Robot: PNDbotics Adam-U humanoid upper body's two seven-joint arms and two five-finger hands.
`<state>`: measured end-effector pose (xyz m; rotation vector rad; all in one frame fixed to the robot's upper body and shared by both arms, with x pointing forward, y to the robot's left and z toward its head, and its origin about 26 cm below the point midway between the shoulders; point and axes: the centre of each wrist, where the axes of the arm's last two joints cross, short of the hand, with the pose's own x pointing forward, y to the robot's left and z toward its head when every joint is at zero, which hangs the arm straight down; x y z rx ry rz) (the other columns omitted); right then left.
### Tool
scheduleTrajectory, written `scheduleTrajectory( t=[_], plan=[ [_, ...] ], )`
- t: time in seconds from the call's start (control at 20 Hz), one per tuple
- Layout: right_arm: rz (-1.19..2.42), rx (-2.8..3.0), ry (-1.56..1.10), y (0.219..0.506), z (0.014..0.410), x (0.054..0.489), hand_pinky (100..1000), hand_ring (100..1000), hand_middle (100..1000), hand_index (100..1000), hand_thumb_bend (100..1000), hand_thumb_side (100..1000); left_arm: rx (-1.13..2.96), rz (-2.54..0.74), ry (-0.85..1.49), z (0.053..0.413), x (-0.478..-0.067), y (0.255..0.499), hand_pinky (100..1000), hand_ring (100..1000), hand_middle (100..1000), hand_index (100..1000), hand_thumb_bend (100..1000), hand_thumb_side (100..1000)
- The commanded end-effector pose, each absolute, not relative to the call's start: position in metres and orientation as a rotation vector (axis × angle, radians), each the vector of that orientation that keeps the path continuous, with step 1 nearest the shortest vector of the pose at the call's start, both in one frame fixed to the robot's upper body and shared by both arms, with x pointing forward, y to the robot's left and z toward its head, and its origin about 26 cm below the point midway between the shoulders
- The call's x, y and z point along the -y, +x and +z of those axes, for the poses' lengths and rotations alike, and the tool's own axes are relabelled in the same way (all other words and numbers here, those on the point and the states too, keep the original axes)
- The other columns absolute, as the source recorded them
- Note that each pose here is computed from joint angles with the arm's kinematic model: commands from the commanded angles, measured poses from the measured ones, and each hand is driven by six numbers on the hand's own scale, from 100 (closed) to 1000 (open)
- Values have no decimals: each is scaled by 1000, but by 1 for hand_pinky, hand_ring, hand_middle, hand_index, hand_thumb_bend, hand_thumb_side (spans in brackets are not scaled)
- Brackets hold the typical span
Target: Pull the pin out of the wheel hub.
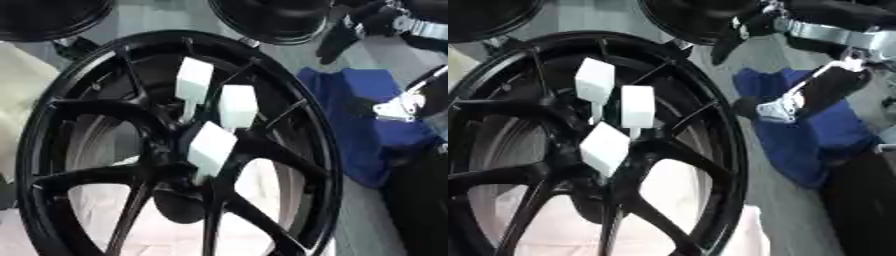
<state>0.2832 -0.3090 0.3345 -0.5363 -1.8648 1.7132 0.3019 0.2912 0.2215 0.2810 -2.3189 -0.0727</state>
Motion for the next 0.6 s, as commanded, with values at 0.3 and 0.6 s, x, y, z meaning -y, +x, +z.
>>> scheduleTrajectory(
  t=[0.3, 0.6],
  plan=[
    [1638, 1760, -599, 284, 346, 282, 833, 805, 760, 782, 470, 474, 2337, -103, 308, 230, -293, 299, 929, 556, 526, 719, 234, 619],
    [1648, 1694, -565, 287, 347, 261, 853, 832, 782, 827, 604, 411, 2333, -98, 309, 229, -293, 299, 929, 555, 526, 718, 234, 620]
  ],
)
